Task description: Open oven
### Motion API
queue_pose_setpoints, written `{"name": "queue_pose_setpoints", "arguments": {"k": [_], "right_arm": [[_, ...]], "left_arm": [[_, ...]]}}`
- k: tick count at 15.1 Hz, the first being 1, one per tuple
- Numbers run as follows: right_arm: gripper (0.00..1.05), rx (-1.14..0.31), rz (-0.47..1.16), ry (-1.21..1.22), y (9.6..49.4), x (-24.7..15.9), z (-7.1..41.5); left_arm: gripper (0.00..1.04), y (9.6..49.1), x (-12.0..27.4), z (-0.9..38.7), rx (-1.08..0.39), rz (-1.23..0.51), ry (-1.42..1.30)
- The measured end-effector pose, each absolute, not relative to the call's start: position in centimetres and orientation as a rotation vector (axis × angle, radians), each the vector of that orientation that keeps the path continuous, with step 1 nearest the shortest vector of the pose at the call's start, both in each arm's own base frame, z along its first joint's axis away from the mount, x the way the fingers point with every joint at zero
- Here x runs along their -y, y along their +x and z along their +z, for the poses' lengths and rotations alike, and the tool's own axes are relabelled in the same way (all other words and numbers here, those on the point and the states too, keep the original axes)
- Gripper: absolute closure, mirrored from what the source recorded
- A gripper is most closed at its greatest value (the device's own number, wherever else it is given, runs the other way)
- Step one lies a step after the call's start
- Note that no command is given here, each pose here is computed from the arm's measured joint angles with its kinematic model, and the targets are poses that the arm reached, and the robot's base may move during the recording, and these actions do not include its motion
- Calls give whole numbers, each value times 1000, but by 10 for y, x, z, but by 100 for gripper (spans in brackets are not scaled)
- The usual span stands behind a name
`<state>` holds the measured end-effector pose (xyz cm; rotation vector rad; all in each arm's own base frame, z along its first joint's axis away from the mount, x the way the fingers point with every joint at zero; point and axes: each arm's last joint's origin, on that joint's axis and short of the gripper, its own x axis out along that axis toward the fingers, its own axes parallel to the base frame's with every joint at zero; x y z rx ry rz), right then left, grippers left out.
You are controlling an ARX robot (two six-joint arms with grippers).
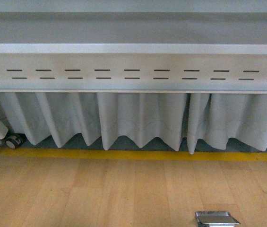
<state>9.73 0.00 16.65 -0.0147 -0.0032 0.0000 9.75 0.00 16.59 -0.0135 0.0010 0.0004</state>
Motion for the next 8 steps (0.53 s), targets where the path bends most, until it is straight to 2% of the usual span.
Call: {"name": "queue_pose_setpoints", "arguments": {"k": [8], "right_arm": [[6,3,0,-15,97,0,167]], "left_arm": [[7,98,0,166,-1,0,-14]]}}
